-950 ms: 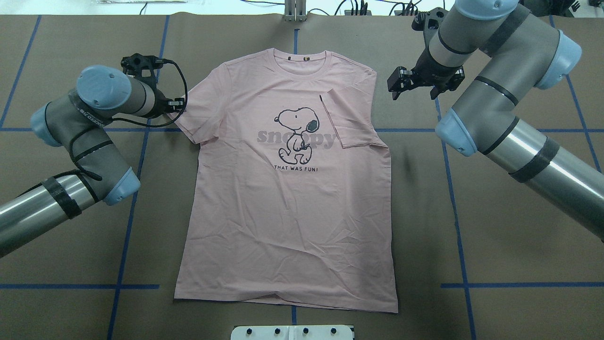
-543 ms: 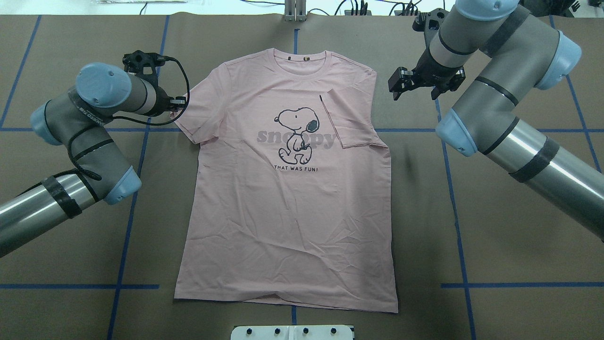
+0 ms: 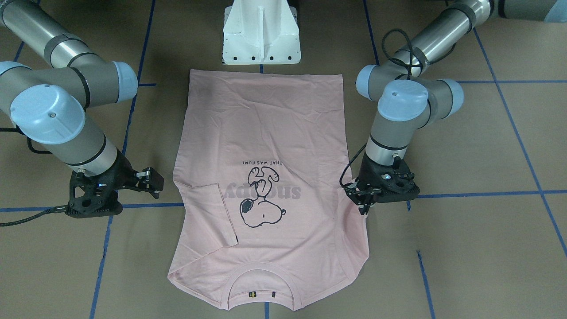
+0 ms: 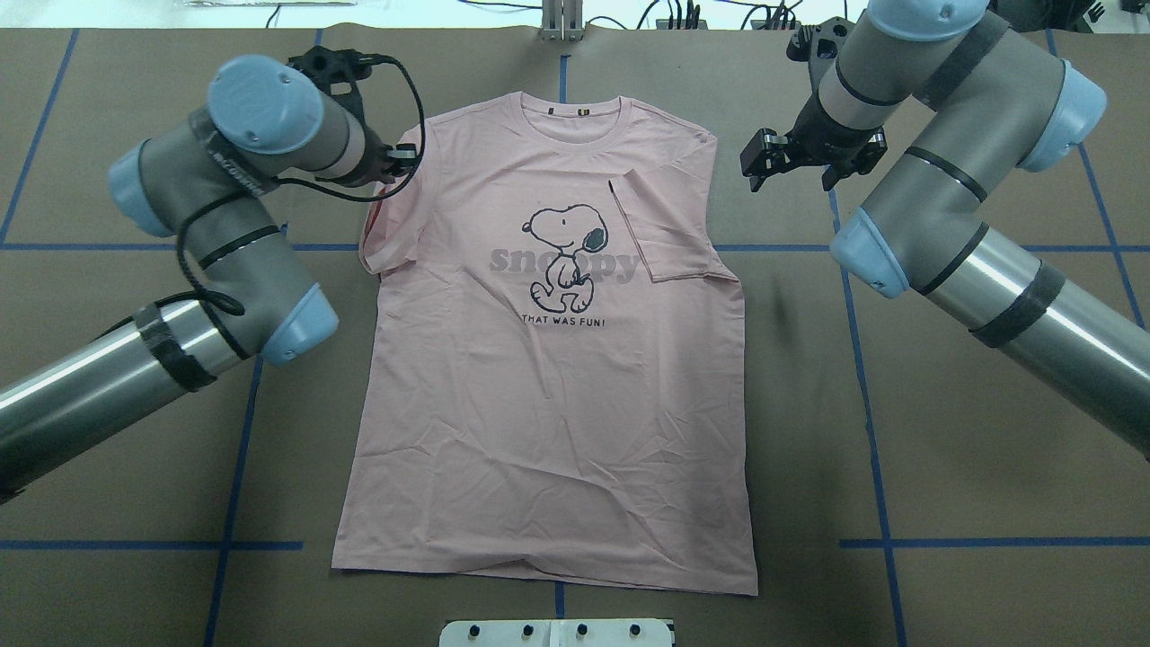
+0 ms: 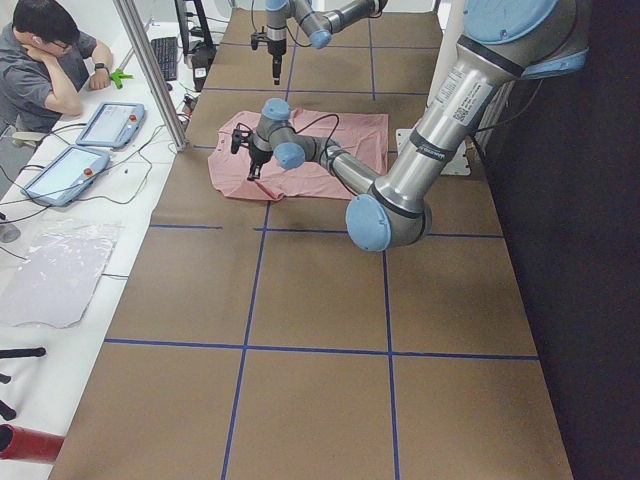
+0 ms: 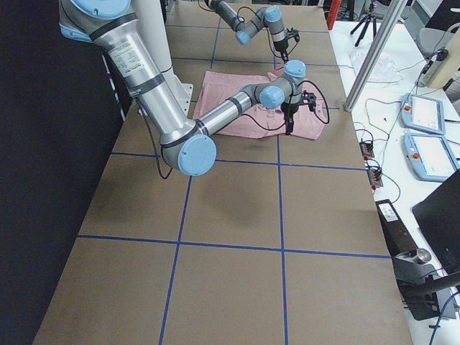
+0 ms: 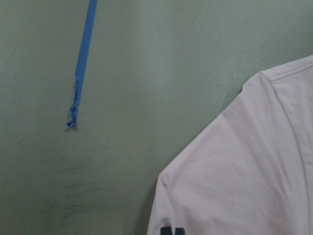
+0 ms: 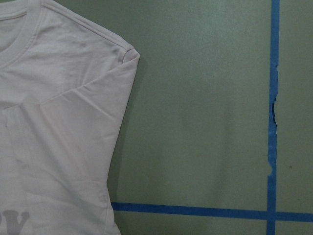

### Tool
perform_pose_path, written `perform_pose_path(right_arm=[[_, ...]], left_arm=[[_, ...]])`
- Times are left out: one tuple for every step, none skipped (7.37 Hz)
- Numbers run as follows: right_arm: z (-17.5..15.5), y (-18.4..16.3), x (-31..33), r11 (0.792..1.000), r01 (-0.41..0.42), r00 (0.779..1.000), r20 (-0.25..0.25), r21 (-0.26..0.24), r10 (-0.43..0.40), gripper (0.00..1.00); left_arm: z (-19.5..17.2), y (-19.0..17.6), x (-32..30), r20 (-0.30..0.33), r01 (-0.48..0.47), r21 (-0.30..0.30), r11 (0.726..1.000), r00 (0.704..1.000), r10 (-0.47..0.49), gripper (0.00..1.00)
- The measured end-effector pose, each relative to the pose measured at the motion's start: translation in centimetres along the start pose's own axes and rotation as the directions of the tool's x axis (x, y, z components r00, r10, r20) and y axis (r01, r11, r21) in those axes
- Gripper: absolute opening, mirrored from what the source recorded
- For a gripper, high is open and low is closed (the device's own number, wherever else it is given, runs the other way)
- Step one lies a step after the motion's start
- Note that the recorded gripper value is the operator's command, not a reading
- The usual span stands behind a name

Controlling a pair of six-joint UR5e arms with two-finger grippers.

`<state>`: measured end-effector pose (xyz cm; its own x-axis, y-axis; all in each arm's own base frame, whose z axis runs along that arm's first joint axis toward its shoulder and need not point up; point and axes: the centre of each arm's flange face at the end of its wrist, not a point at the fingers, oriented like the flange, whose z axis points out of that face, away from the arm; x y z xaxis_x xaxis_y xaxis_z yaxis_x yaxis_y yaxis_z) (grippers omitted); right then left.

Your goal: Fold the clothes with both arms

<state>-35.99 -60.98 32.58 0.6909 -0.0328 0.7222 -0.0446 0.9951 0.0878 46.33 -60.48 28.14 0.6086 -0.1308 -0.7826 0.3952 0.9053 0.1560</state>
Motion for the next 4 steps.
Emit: perform_pose_path(right_arm=[[0.0, 0.0, 0.0, 1.0, 0.0, 1.0, 0.001, 0.0, 0.0, 1.0], [-0.1, 0.0, 0.0, 1.0, 0.001, 1.0, 0.002, 0.001, -0.001, 1.0], [-0.1, 0.0, 0.0, 1.0, 0.001, 1.0, 0.003, 0.001, -0.001, 1.0], [-0.1, 0.0, -0.1, 1.0, 0.001, 1.0, 0.004, 0.001, -0.001, 1.0]], left_arm=[[1.0, 0.5, 5.2, -0.002, 0.071, -0.022, 0.997, 0.997, -0.071, 0.0], [2.4, 1.3, 9.8, 0.002, 0.13, -0.044, 0.991, 0.992, -0.13, 0.0], [3.4, 1.9, 12.6, 0.002, 0.162, -0.056, 0.985, 0.987, -0.162, 0.0], [4.1, 2.2, 13.5, 0.001, 0.175, -0.061, 0.983, 0.984, -0.176, 0.04]])
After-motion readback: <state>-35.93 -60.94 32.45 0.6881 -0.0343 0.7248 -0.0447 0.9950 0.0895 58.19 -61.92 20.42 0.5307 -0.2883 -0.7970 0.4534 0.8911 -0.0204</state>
